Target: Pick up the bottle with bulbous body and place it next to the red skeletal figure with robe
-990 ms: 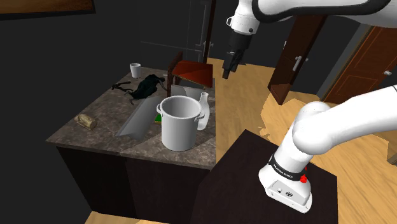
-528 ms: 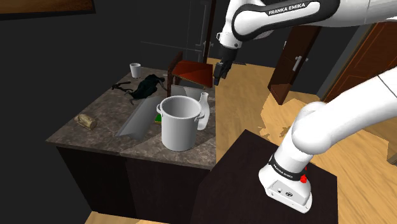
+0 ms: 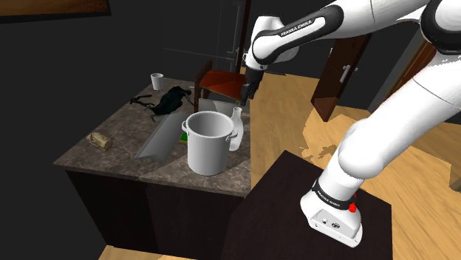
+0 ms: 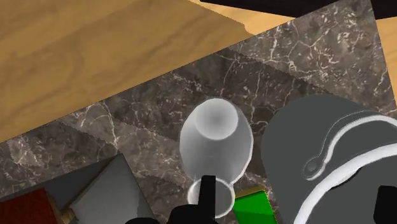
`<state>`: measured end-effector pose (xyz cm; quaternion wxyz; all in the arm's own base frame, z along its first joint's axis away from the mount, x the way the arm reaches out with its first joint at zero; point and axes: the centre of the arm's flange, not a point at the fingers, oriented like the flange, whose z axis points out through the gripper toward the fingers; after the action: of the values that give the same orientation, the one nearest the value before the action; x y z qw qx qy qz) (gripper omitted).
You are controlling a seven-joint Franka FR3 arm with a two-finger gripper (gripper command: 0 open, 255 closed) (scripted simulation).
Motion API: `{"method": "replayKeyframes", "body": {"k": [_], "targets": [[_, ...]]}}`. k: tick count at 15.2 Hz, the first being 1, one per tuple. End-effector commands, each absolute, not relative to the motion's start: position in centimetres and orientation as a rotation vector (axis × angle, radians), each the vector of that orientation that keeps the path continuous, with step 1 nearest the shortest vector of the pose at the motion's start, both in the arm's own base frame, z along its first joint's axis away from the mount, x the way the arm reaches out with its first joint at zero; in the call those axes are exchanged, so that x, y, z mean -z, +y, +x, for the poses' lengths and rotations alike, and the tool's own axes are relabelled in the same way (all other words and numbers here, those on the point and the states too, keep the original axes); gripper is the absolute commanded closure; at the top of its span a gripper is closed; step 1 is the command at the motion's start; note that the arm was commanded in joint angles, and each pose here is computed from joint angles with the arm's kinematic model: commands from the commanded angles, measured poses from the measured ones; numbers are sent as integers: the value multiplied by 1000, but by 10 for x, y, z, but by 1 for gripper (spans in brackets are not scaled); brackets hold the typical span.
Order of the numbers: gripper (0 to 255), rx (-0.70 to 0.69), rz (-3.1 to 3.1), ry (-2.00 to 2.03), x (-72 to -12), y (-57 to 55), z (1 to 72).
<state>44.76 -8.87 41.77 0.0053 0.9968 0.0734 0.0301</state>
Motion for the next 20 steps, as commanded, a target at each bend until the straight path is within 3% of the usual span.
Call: {"method": "replayKeyframes", "body": {"k": [1,6,14,20], "targets": [[0,-93,3122,235,-395,-100,467],[0,-86,3128,248,-349,-128,506],[0,-86,3128,249,-307,-129,509],[0,-86,3128,249,-307,-129,509]]}}
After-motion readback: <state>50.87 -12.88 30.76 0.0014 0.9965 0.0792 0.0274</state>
